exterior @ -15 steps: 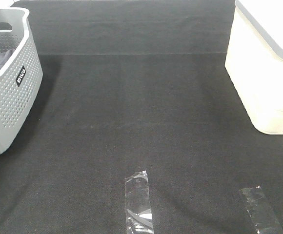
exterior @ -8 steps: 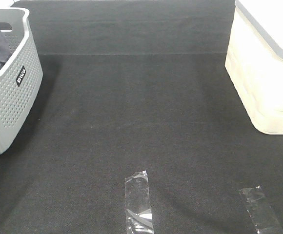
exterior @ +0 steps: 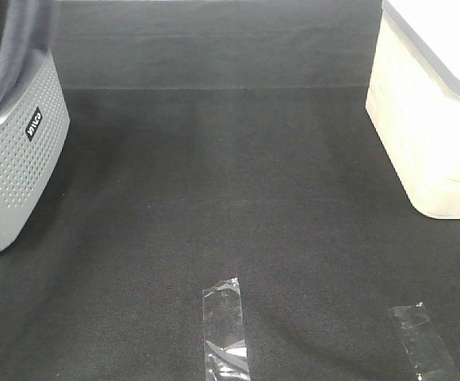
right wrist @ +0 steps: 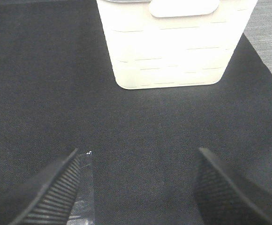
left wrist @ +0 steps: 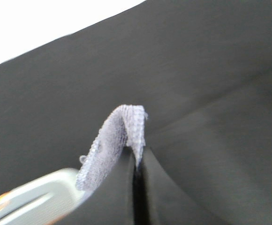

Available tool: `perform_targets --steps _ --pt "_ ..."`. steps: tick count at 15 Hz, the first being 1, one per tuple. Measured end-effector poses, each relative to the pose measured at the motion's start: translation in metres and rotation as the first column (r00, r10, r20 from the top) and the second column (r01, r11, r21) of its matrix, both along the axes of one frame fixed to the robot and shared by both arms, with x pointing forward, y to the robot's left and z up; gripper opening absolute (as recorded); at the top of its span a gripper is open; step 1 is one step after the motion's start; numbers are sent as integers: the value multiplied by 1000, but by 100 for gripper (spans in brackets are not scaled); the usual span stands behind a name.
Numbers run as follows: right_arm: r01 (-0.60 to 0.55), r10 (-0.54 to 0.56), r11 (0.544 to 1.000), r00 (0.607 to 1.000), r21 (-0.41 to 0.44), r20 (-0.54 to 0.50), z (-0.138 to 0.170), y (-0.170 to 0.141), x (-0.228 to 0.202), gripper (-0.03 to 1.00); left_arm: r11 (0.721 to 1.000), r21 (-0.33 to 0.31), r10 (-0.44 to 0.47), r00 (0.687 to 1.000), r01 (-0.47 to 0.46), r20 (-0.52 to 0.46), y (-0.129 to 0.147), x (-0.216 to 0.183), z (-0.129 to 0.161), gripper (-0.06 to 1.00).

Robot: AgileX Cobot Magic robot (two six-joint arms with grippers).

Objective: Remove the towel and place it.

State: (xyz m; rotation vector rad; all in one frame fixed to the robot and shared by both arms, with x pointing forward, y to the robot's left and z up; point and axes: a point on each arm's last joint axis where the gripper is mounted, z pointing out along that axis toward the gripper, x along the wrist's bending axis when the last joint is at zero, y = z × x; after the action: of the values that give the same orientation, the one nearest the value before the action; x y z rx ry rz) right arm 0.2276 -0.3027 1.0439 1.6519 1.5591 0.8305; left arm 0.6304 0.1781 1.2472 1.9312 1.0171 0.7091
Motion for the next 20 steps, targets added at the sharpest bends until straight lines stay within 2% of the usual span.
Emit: perform_targets --steps 2,4,8,9,11,13,15,17,20 --pt "-6 6 1000 1000 9 -7 0 1 1 65 984 -16 -177 982 177 -62 -33 -21 0 0" --pt "-40 43 997 999 66 -33 4 6 9 65 948 -9 -318 941 320 -117 -58 -39 -4 0" --pt "-237 249 954 967 182 -47 17 26 55 65 893 -57 -451 886 447 -113 -90 -58 -2 0" --pt "-363 381 911 923 196 -62 18 35 79 65 871 -73 -491 864 485 -111 -102 -67 -1 0" --pt "-536 561 813 825 225 -61 15 49 108 65 848 -78 -530 841 524 -111 -116 -77 -1 0" --pt "-657 685 694 728 293 10 10 61 138 65 822 -78 -570 814 564 -110 -130 -88 -1 0" --pt "-729 743 602 661 325 107 4 69 165 65 804 -77 -595 796 590 -109 -139 -96 -1 0" --pt "-774 772 527 609 350 183 -6 73 187 65 792 -77 -610 785 605 -109 -145 -101 -1 0" --pt "-782 751 485 602 391 272 -25 76 216 65 790 -81 -613 782 608 -110 -145 -101 -1 0"
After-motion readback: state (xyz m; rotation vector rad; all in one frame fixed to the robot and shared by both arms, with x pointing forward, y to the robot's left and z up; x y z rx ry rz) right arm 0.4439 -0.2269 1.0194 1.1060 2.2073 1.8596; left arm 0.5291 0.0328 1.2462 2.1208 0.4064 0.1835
